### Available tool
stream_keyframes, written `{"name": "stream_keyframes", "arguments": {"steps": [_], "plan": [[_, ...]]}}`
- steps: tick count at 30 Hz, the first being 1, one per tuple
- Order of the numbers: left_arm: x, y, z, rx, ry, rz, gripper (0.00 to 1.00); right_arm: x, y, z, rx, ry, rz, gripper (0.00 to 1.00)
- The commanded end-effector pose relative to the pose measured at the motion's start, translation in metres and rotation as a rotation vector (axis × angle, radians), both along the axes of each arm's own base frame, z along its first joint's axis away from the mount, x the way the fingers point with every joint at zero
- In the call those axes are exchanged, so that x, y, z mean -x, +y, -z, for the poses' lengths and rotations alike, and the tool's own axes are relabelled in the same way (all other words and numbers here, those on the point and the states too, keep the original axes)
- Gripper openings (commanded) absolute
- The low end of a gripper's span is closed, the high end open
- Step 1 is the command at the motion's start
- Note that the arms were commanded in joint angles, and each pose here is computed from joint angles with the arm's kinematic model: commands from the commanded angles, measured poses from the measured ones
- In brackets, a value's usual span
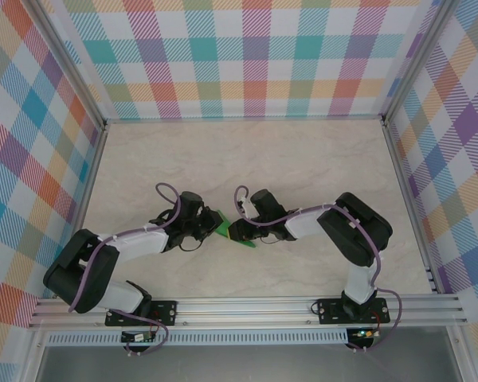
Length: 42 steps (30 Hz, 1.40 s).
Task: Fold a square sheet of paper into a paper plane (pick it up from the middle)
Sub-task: Fold the wing for the fifth time at the center of the table.
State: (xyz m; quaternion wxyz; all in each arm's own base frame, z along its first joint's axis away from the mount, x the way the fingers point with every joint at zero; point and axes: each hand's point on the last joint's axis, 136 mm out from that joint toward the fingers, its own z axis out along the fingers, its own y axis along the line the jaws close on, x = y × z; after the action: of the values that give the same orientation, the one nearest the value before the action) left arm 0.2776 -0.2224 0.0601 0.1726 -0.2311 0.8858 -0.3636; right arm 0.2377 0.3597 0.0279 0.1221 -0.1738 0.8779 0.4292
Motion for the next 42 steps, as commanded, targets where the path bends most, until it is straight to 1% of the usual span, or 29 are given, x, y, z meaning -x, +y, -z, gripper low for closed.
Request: {"name": "stream_keyframes", "arguments": {"steps": [1, 7, 17, 24, 29, 36, 40, 42], "plan": [[0.007, 0.001, -0.007, -0.012, -0.029, 0.013, 0.13, -0.002, -0.001, 0.003, -0.005, 0.032, 0.011, 0.23], [0.015, 0.004, 0.001, -0.020, -0.014, 0.006, 0.12, -0.001, 0.000, 0.003, -0.009, 0.036, 0.003, 0.25], [0.005, -0.009, 0.006, -0.032, -0.001, 0.043, 0.10, 0.000, -0.003, 0.004, 0.032, 0.026, -0.021, 0.31], [-0.002, -0.015, 0.001, -0.035, -0.017, 0.057, 0.10, 0.002, -0.009, 0.002, 0.072, 0.008, -0.037, 0.33], [0.001, -0.016, 0.003, -0.036, -0.015, 0.069, 0.10, 0.002, -0.009, -0.004, 0.080, 0.014, -0.040, 0.33], [0.002, -0.014, 0.004, -0.043, -0.015, 0.071, 0.09, -0.001, -0.006, -0.012, 0.085, 0.028, -0.032, 0.28], [0.000, -0.016, -0.001, -0.037, -0.028, 0.075, 0.09, -0.001, -0.006, -0.009, 0.095, 0.045, -0.024, 0.19], [0.001, -0.016, -0.002, -0.036, -0.032, 0.076, 0.09, -0.001, -0.005, -0.009, 0.086, 0.051, -0.018, 0.17]]}}
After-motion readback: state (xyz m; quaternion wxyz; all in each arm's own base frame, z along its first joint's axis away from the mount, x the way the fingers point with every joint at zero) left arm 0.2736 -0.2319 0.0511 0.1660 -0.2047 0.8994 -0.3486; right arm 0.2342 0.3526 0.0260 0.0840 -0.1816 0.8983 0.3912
